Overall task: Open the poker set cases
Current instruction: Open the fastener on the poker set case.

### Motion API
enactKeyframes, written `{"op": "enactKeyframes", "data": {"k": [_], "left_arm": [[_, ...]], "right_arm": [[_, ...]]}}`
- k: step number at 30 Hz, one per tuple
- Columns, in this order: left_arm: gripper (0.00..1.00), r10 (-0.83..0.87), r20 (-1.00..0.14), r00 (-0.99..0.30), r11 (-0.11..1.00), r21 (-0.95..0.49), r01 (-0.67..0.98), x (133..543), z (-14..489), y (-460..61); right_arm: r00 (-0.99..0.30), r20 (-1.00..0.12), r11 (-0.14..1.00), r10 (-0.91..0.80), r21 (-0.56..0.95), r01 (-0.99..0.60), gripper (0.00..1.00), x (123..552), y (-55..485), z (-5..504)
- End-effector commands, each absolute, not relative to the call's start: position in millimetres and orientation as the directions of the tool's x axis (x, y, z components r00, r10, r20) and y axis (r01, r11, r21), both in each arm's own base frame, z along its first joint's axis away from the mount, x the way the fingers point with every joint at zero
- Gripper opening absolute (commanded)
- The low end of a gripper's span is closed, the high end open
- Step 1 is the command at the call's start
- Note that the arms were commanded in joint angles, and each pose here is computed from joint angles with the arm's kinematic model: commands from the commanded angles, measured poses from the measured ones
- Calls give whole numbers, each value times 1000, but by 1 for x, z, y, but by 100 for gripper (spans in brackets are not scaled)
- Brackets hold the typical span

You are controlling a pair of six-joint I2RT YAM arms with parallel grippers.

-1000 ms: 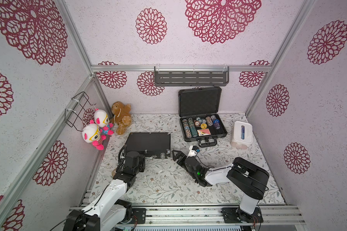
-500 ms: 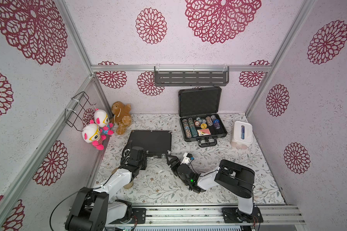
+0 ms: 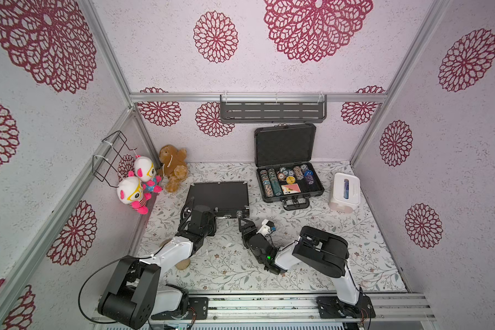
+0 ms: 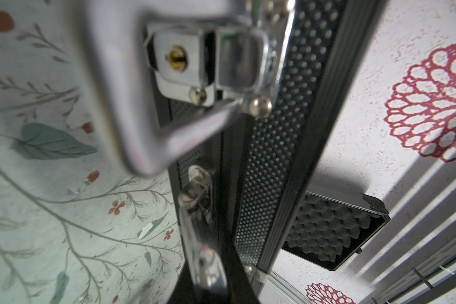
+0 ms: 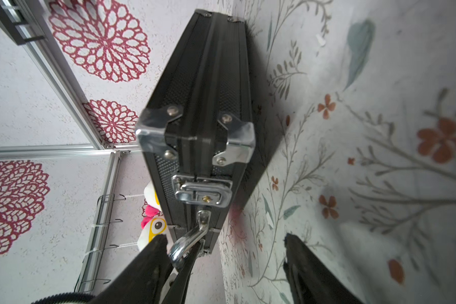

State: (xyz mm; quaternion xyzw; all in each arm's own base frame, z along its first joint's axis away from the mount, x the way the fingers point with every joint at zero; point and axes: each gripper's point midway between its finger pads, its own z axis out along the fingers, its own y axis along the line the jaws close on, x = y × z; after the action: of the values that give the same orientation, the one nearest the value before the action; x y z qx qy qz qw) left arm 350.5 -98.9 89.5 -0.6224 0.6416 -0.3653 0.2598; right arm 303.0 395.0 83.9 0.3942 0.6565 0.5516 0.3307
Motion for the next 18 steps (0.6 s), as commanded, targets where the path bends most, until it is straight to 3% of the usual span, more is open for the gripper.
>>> {"op": "enactKeyframes", "data": {"k": [1, 10, 18], "left_arm": [[0, -959, 227, -169, -164, -932, -322, 385, 193, -123], [0, -959, 230, -166, -166, -929, -330, 383, 190, -124], [0, -956, 237, -170, -170, -927, -335, 383, 190, -128]], "right_arm": [[-396, 91, -42, 914, 991, 130, 71, 320, 388, 105], [-396, 124, -69, 910, 986, 151, 69, 329, 399, 101], [-367, 123, -64, 922, 983, 170, 60, 335, 392, 97]]}}
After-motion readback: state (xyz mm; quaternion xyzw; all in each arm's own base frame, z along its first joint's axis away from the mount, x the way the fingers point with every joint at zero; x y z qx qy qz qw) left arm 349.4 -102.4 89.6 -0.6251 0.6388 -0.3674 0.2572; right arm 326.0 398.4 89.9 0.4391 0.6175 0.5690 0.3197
